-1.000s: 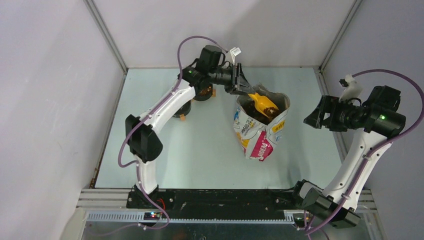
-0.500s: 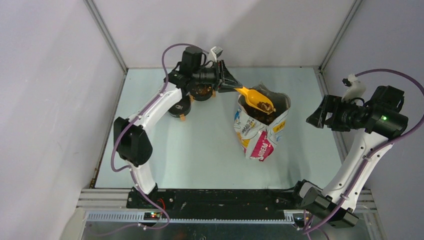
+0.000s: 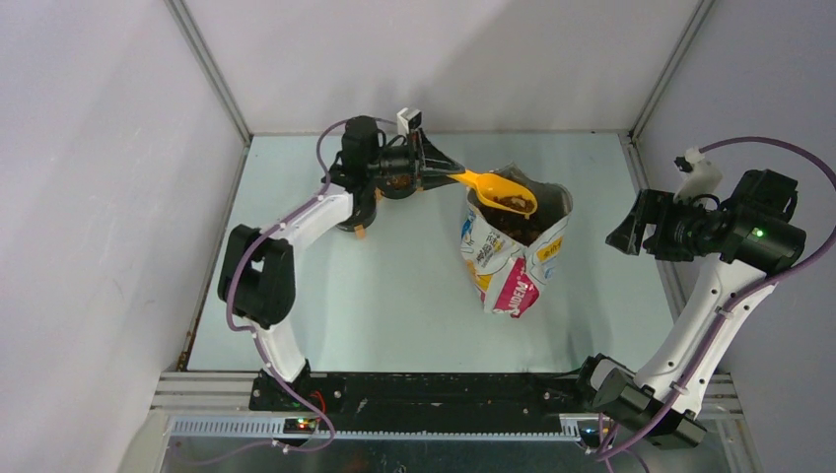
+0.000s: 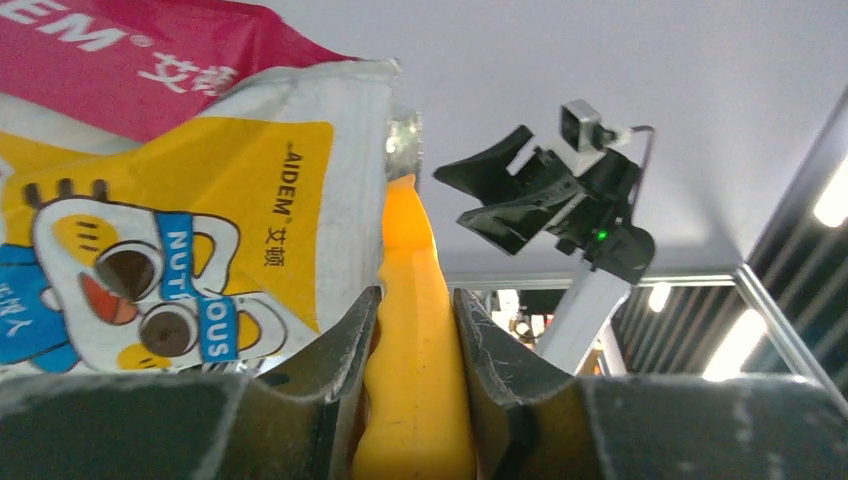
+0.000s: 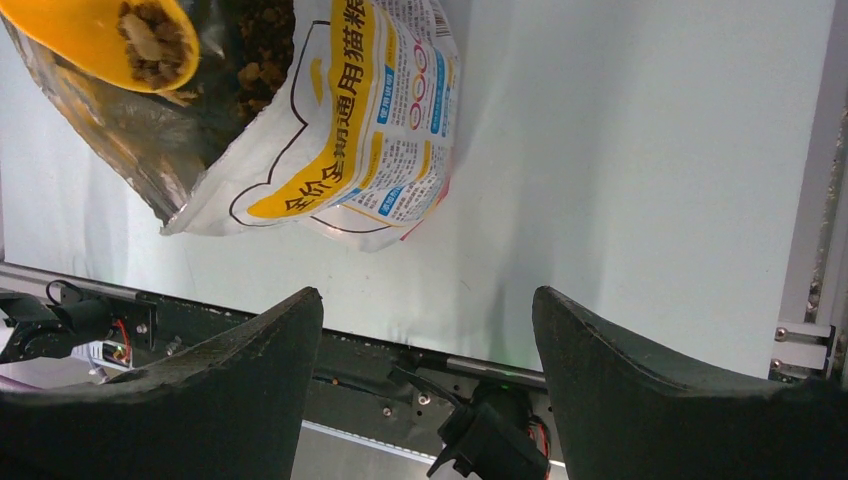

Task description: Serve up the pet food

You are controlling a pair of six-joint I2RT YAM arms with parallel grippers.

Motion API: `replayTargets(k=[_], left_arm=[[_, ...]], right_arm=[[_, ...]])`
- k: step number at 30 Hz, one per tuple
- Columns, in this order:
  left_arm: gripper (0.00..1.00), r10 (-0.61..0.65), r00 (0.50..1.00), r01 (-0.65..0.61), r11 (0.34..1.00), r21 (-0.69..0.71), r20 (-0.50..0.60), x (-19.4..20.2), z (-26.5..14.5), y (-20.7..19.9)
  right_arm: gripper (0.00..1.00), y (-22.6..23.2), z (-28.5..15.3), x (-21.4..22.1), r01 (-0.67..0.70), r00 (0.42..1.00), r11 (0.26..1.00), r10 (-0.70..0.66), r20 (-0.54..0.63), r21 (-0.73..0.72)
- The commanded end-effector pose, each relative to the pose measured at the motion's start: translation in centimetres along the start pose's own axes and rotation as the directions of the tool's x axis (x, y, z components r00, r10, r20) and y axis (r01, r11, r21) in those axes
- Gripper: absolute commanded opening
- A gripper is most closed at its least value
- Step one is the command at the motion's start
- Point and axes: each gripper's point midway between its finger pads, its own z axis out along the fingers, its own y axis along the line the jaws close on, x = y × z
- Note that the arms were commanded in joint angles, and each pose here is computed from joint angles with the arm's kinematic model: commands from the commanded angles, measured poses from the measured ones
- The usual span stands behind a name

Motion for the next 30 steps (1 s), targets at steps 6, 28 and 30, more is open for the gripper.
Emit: replayTargets(k=[6, 28, 30], left_arm=[[0.0, 0.108, 0.994, -0.11, 0.967, 0.231, 0.018, 0.4, -0.8, -5.5], [0.0, 0.762, 0.528, -0.843, 0.414, -0.345, -0.375, 0.7, 0.4, -2.6], [0.0, 0.774, 0.44, -0.889, 0.301, -0.347, -0.456, 1.3, 1.0, -1.3]], right_arm=[[0.79, 0.0, -0.5, -0.3, 0.023, 1.0, 1.0, -0.023, 0.015, 0.014], [0.79, 0.7, -0.4, 0.0, 0.042, 0.999, 0.999, -0.042, 0.025, -0.019], [0.79, 0.8, -0.4, 0.0, 0.039, 0.999, 0.999, -0.038, 0.029, -0.028]])
